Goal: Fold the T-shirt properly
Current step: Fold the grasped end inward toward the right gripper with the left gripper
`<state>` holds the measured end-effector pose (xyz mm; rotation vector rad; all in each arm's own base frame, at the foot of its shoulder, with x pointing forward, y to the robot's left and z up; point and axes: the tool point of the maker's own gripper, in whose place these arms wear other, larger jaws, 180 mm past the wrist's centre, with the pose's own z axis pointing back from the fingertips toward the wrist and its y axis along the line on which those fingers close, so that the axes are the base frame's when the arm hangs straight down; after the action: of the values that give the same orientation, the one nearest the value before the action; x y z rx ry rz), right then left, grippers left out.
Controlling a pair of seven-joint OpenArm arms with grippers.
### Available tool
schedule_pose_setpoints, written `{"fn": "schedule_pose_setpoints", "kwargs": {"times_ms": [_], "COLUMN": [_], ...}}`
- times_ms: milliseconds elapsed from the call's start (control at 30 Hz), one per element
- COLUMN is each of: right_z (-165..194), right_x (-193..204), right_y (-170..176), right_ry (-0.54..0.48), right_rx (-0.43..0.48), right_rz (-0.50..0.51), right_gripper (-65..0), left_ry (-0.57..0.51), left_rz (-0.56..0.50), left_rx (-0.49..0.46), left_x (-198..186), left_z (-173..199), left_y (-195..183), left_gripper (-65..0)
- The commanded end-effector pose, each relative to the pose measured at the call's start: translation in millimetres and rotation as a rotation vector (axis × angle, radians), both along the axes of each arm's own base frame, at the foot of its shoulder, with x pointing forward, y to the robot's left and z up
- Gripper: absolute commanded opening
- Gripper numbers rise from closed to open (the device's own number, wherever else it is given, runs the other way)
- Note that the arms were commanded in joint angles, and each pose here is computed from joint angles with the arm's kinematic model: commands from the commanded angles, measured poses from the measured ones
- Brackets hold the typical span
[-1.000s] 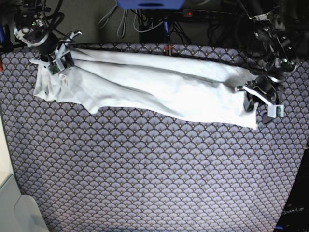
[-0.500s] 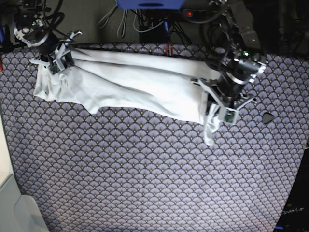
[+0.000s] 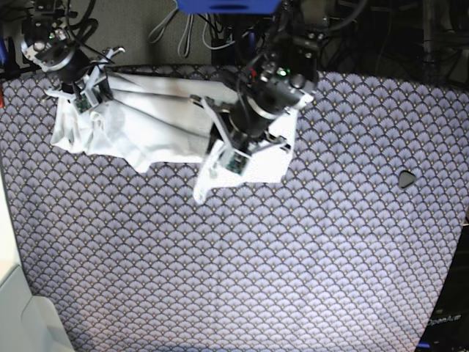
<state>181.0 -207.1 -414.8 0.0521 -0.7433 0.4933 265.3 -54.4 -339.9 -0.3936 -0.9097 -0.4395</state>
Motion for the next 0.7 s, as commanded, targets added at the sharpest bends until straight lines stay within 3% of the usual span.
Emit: {"fn": "schedule_pose_setpoints", "kwargs": {"times_ms": [0, 167, 533, 667], "right_z": [9, 9, 9, 9], "right_x": [6, 6, 6, 6], "right_y": [-2, -2, -2, -2], "right_ry": [-0.037, -0.037, -0.036, -0.037], "right_rx": [0.003, 0.001, 0.003, 0.003], "right_rz": [0.004, 0.005, 0.004, 0.004], "right_gripper": [-51.0, -51.0, -51.0, -51.0], "left_ry": [-0.032, 0.009, -0.013, -0.076], "left_rz": [-0.005, -0.023, -0.014, 0.122], "left_rx": [-0.043, -0.033, -0.046, -0.1], "left_x": [4, -2, 3, 18], "left_z": [11, -4, -2, 9], "left_y": [-9, -15, -15, -4], "left_gripper": [-64.5, -64.5, -64.5, -64.5]}}
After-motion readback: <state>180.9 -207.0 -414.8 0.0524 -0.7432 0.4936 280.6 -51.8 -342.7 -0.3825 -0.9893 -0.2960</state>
